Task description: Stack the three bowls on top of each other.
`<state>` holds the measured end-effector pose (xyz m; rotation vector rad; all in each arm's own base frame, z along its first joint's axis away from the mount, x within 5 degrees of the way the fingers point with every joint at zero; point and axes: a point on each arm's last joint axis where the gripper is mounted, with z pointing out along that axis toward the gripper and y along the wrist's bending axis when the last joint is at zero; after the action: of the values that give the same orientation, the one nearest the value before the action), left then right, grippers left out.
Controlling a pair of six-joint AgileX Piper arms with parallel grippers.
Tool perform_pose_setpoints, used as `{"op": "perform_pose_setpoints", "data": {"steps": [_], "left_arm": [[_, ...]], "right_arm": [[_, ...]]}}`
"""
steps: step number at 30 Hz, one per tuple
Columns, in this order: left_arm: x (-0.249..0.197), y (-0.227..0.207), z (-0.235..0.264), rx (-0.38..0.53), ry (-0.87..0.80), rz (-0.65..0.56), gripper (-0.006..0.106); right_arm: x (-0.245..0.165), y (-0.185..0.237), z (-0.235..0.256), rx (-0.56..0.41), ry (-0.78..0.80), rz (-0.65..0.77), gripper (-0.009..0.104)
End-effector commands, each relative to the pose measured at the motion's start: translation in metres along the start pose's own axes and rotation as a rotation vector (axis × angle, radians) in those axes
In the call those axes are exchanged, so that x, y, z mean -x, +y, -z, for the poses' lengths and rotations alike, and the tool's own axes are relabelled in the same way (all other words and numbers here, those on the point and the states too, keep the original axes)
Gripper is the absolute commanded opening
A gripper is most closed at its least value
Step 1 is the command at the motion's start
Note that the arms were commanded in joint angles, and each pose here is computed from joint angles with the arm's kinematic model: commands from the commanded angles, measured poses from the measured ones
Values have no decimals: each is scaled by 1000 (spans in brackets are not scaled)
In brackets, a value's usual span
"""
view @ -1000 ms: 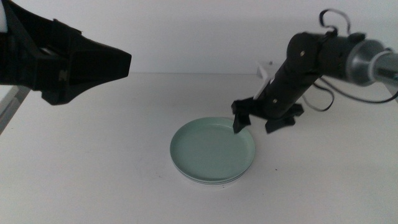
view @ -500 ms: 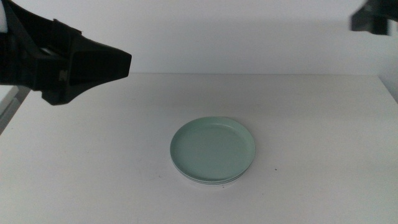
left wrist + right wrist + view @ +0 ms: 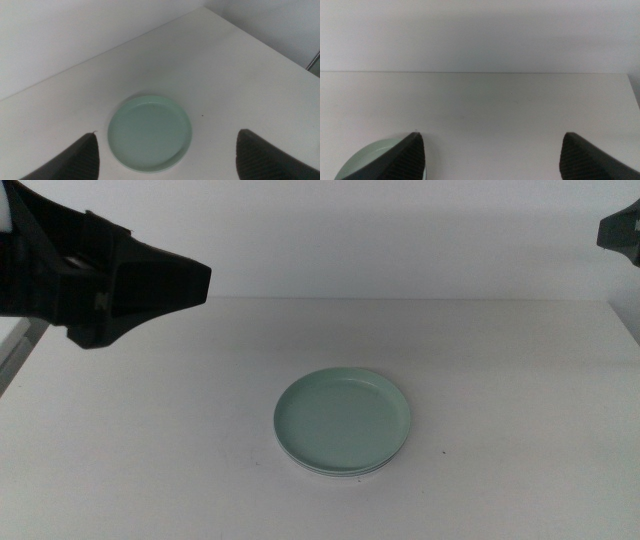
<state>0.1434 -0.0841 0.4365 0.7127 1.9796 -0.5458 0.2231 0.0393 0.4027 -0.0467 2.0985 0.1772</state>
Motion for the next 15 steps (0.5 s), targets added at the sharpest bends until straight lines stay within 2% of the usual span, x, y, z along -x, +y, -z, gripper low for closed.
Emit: {"op": "perform_pose_setpoints", "data": {"steps": [1,6,11,15], "left_arm": [[0,0,0,-1,-8,10,94],[7,7,0,75,-94,-4,94],[11,24,16,314,-324,37,94],[-8,35,34,494,-394,87,94]], "right_arm": [[1,-2,2,-6,-18,-4,93],[1,-2,1,-6,-16,-4,93],[1,-2,1,-6,-16,-4,93],[1,-2,1,-6,-16,-4,93]]}}
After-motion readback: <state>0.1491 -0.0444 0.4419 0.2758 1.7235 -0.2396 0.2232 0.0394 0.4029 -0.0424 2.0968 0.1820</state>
